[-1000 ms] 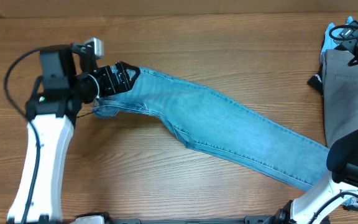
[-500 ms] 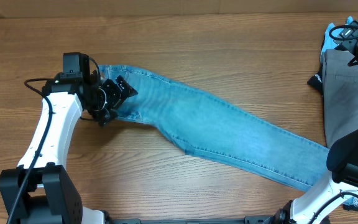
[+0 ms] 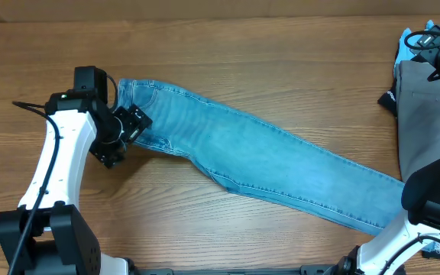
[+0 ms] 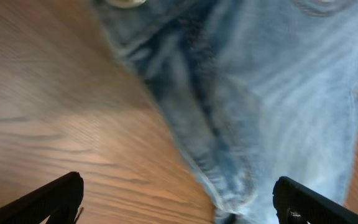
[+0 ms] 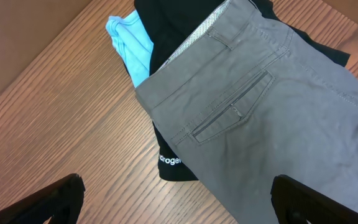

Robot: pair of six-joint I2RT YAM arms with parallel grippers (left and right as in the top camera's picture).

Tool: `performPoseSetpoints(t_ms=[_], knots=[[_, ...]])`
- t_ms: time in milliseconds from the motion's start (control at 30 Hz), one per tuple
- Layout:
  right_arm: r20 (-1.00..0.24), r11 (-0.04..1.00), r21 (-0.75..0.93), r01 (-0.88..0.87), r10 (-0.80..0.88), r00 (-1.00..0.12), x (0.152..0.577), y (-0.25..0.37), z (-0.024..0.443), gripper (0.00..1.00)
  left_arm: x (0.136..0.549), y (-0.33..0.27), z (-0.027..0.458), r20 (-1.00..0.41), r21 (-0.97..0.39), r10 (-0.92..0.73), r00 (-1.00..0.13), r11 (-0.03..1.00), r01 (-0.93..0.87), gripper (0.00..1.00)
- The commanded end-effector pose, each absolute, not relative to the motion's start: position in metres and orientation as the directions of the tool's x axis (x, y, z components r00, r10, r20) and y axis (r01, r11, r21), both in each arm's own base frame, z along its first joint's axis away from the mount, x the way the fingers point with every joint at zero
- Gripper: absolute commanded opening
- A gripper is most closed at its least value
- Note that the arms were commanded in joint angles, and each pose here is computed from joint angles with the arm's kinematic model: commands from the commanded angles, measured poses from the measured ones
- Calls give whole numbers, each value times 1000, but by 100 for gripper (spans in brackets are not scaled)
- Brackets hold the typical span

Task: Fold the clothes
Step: 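Drag the waistband left with the left gripper to straighten the jeans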

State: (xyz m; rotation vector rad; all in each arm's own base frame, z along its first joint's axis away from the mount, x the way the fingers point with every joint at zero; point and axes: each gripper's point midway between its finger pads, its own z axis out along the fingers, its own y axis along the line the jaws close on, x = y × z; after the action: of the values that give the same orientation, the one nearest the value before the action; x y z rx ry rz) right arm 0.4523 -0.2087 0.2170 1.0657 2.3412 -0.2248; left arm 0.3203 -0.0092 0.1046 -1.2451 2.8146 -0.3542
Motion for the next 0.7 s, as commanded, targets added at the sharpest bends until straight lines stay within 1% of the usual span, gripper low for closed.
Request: performPoseSetpoints(t_ms=[0,133,467,533,633,667], knots=[[-559,668,81,740,645,-521,450,-209,225,100,314,3,96,40,-149,-759,-650,639,-755,100],[-559,668,81,740,645,-521,450,-209,225,100,316,-9,78,107,-186,-750,-653,630,-754,100],[-559,668,81,740,645,-521,450,-209,225,100,358,-8,41,63,-254,-748,-661,628,-735,99],[-559,668,81,740,645,-521,450,-209,225,100,364,-7,35,51,-259,-740,-670,639,-725,93],[-559,668,81,740,645,-521,450,-209,225,100,378,2,27,0,-273,-736,-677,651,-708,75],[-559,668,81,740,645,-521,450,-209,225,100,381,6,27,-18,-272,-740,-672,650,-709,67]])
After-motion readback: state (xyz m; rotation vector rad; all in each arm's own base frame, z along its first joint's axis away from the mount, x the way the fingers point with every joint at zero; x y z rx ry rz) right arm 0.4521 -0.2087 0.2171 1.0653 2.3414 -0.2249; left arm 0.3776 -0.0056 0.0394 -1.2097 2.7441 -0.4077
